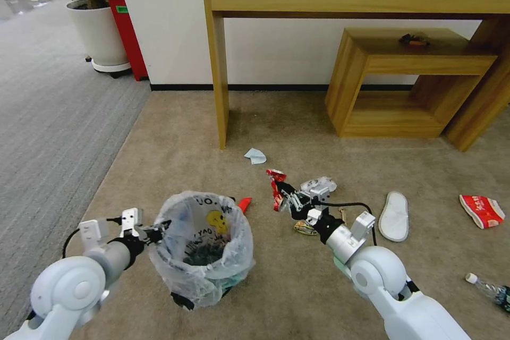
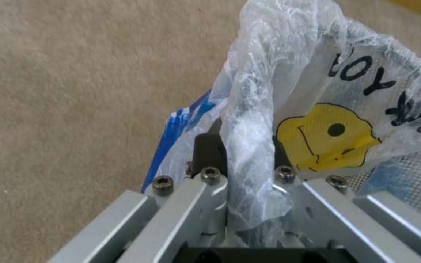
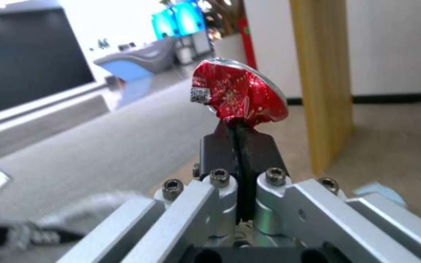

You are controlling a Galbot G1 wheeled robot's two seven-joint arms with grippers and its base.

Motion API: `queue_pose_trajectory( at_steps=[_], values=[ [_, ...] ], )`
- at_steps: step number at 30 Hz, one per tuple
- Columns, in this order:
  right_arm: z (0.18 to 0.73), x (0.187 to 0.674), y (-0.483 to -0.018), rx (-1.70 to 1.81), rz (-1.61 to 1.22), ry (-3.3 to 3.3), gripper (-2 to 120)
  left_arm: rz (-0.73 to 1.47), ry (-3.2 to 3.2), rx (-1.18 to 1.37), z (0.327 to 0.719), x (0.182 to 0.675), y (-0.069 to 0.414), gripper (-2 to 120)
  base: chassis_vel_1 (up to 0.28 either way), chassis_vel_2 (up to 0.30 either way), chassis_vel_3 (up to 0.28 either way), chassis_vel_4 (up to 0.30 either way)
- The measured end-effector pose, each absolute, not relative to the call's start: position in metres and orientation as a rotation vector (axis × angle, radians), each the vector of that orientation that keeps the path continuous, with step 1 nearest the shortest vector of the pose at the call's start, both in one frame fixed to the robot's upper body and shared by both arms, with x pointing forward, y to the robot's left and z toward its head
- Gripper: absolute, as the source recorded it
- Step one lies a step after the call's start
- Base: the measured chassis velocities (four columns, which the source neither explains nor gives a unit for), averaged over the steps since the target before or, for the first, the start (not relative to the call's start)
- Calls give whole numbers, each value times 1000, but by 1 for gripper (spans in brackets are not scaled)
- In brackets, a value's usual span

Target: Pick up the trash bin and place the garbage on the floor into it.

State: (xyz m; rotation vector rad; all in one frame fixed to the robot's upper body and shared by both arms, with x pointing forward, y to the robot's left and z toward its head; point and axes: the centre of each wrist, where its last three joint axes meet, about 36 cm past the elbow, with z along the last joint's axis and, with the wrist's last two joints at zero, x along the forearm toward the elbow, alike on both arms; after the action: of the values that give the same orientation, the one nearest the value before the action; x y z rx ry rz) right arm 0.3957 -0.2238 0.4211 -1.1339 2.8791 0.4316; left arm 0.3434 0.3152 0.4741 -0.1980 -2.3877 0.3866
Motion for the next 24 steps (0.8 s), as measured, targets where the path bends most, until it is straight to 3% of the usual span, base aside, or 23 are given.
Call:
queue_pose_trajectory(
  at_steps=[16,24],
  values=[
    [436,425,-200,-1359,488,2602,0,350,-2306,-330,454,358,292,3,0,0,0,0],
    [435,433,-190,-1476,460,2532,0,408,-2313,-416,463,373,280,3,0,0,0,0]
  ],
)
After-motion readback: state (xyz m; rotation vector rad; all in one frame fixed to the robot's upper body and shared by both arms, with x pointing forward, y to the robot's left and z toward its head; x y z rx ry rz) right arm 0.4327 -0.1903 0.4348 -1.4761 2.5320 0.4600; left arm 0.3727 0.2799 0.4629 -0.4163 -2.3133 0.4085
